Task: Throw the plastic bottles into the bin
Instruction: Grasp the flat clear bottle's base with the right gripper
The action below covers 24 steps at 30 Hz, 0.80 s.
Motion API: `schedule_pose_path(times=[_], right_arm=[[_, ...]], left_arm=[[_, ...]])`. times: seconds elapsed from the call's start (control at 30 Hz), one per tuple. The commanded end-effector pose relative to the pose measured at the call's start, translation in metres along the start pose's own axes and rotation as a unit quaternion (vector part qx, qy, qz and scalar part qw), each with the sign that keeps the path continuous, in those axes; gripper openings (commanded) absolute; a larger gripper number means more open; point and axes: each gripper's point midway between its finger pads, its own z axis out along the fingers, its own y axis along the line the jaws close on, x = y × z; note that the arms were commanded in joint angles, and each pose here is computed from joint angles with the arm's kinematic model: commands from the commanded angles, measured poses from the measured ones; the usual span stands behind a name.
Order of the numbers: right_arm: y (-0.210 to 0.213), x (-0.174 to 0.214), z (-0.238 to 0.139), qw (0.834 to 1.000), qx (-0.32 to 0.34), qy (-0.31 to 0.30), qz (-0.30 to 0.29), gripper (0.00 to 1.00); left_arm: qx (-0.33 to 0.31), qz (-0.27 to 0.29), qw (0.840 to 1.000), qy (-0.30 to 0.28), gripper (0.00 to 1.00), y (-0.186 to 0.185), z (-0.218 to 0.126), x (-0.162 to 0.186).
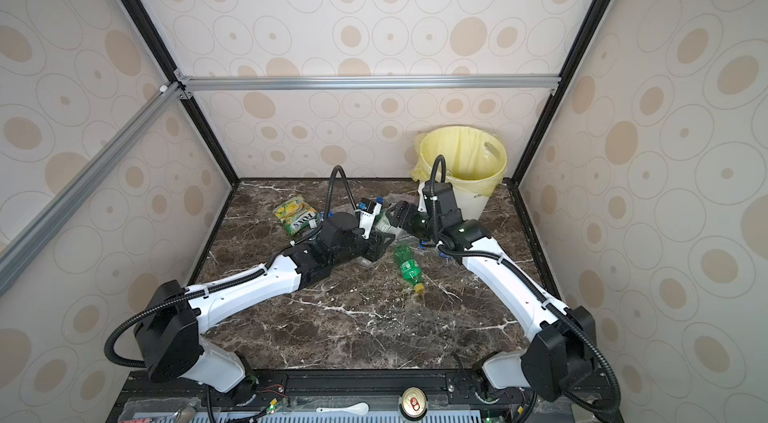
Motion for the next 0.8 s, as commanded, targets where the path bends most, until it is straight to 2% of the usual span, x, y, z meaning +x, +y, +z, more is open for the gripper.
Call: schedule_pose_path(times=[0.0,0.17,0.37,0.57,0.77], right_arm=[[0.012,-0.003,0.002,1.0,-0.016,-0.002,0.005,0.73],[0.016,0.002,0.005,1.0,-0.027,0.006,0.006,0.69],[0.019,0.003,0.007,0.999,-0.039,0.004,0.009,0.59],[0.018,-0.002,0.004,1.0,-0.028,-0.007,-0.003,0.5],[0.021,-0.022,-0.01,0.998,0.002,-0.037,-0.049,0.48]], left_arm=[[0.014,-0.004,0.999,-0.05,0.47,-0.009,-0.008,-0.038],[0.018,-0.005,0.998,-0.052,0.48,-0.01,-0.008,-0.038],[0.026,-0.007,0.998,-0.057,0.52,-0.013,-0.009,-0.042],[0.017,0.002,0.998,-0.054,0.61,-0.011,-0.01,-0.043],[-0.017,0.032,0.998,-0.052,0.77,-0.001,-0.021,-0.046]])
